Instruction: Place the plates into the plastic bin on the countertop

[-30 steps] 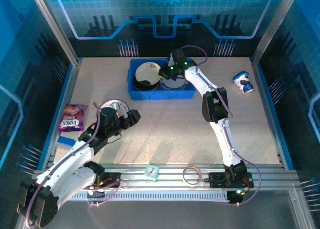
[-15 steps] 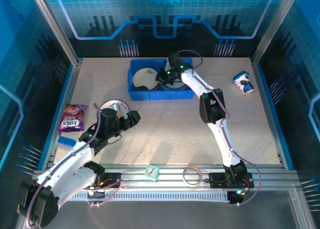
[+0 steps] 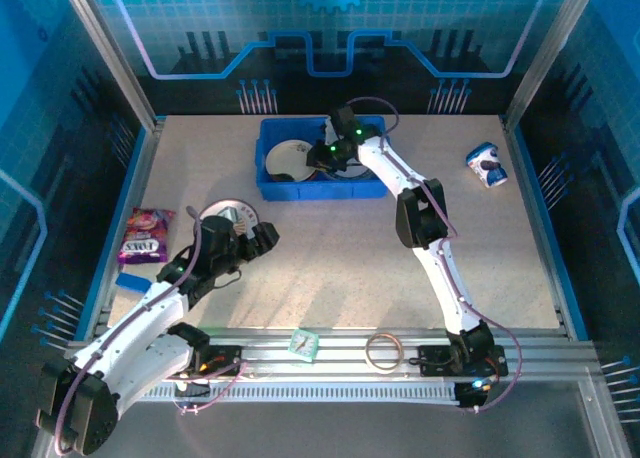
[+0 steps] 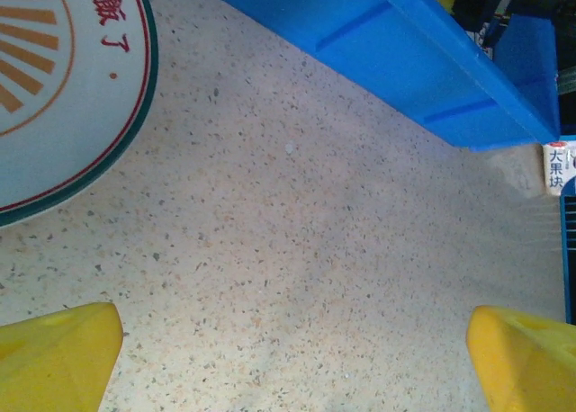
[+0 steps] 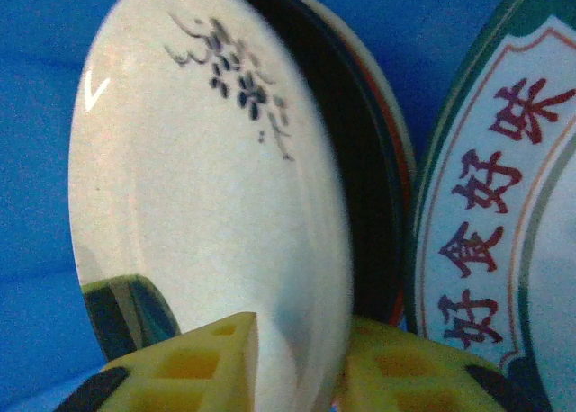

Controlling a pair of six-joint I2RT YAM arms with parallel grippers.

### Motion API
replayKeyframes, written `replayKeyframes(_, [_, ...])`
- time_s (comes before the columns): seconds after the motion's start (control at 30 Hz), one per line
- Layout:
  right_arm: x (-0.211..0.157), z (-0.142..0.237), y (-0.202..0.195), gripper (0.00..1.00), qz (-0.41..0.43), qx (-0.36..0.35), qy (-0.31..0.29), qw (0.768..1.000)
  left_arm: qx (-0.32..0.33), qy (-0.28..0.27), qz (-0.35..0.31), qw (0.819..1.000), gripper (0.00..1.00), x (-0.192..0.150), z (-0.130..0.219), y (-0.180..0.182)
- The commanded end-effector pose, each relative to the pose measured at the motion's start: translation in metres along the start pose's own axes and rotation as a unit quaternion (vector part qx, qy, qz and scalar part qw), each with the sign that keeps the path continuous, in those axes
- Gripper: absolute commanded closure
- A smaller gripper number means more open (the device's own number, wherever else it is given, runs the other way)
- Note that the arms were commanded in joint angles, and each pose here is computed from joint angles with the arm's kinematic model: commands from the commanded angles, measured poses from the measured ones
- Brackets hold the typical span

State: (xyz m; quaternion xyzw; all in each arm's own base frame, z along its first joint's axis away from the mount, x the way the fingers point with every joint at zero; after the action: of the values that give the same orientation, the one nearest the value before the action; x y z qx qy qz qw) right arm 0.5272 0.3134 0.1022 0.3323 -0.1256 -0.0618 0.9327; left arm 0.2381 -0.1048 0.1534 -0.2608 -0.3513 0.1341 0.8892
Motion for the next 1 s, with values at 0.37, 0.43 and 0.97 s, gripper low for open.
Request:
replayKeyframes(0.37, [0.008,0.066,0.018,0.63,0.045,-0.022,-0.034,0.998,0.003,-0.021,-0.021,1.0,0.01,0.027,0.006,-0.01])
replayKeyframes(0.43, [0.011,0.068,0.018,0.64,0.045,-0.021,-0.038,0.998,0.003,-0.021,-0.018,1.0,0.01,0.027,0.005,-0.009])
replayKeyframes(0.97, [-0.001,0.017,0.006,0.68,0.02,-0.008,0.0,1.0,0.013,-0.014,-0.004,1.0,0.01,0.022,0.002,0.004])
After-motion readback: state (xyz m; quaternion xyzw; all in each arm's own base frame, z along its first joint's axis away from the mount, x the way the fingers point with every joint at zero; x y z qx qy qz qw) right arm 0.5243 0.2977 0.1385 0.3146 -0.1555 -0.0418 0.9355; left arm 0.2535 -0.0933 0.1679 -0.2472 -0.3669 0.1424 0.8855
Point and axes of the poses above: each hand's point on the last joint's axis, 136 mm out from that joint toward the fingers, its own z axis back along the fingers, its own y axis along the line the jaws close on, x = y × z, the point moved 4 cm from there along z, back along the fingers, and after that the axes turned 10 degrees about -z, right-handed, at the moved point
